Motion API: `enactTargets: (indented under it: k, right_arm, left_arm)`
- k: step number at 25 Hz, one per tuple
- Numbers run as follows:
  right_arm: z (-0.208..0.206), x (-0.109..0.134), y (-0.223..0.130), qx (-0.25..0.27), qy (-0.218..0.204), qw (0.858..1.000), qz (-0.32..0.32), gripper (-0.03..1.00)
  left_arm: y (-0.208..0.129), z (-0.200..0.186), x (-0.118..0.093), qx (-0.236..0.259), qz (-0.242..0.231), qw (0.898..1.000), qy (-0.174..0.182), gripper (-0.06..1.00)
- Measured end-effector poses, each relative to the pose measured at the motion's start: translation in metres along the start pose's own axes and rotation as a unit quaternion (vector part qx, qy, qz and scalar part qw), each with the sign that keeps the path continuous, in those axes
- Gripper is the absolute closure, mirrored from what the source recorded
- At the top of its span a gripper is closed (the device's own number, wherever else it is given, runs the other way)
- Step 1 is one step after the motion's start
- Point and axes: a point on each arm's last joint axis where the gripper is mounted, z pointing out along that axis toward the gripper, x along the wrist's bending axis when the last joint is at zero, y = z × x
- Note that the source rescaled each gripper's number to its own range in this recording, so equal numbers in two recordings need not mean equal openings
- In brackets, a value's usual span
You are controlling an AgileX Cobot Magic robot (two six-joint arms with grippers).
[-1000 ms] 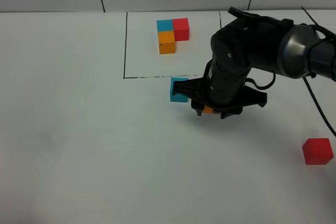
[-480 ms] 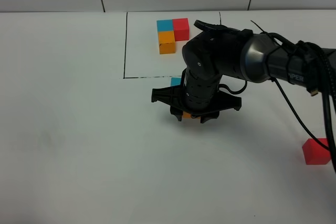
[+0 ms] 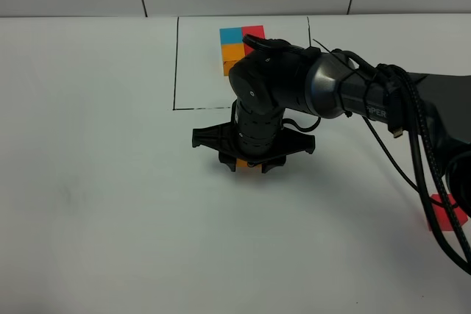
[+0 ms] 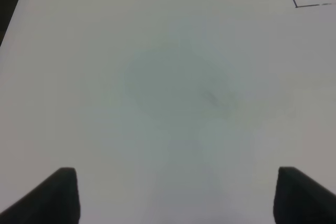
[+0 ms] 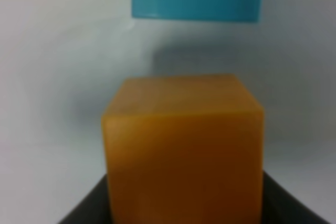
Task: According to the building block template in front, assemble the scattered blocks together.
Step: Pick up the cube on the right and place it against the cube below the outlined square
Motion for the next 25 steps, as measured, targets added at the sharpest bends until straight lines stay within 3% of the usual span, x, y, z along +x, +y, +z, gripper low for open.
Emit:
enactTargets:
  k: [25]
  right_arm:
    - [0.023, 0.0, 0.004, -0.012, -0.008, 1.0, -0.004, 0.96]
  left_arm:
    - [0.0, 0.0, 0.0, 0.0, 0.0, 1.0, 0.0, 0.19]
